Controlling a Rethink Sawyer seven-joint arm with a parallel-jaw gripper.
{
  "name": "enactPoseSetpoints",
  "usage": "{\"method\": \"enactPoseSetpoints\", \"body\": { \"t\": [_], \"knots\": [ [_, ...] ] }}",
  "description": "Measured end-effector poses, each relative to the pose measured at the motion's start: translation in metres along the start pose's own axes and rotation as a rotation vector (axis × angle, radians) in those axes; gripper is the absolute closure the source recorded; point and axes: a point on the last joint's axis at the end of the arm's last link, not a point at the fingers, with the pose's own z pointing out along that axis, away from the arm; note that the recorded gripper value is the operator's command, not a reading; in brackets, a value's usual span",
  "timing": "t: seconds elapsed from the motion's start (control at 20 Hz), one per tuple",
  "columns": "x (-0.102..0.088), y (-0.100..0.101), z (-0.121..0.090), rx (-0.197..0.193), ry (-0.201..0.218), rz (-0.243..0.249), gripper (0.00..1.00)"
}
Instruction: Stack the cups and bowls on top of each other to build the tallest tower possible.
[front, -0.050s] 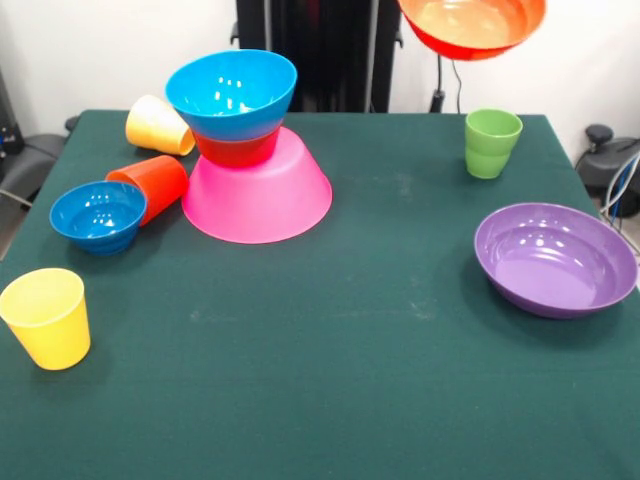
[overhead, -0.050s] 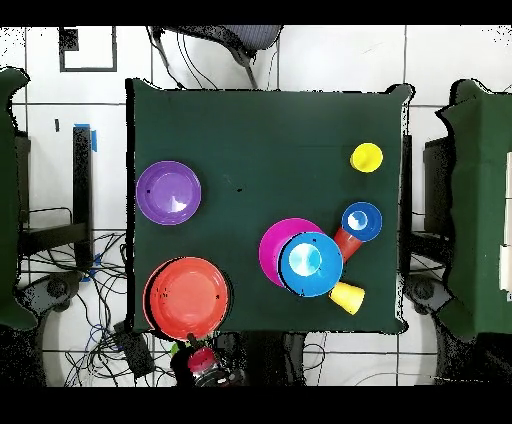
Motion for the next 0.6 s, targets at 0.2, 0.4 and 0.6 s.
{"method": "enactPoseSetpoints", "body": {
  "t": [0.2, 0.4, 0.6],
  "knots": [
    [0.005, -0.001, -0.009, -0.006, 0.002, 0.003, 1.0],
    [0.01, -0.001, -0.017, -0.007, 0.001, -0.002, 1.0],
    [0.017, -0.003, -0.026, 0.002, 0.003, -0.001, 1.0]
  ]
}}
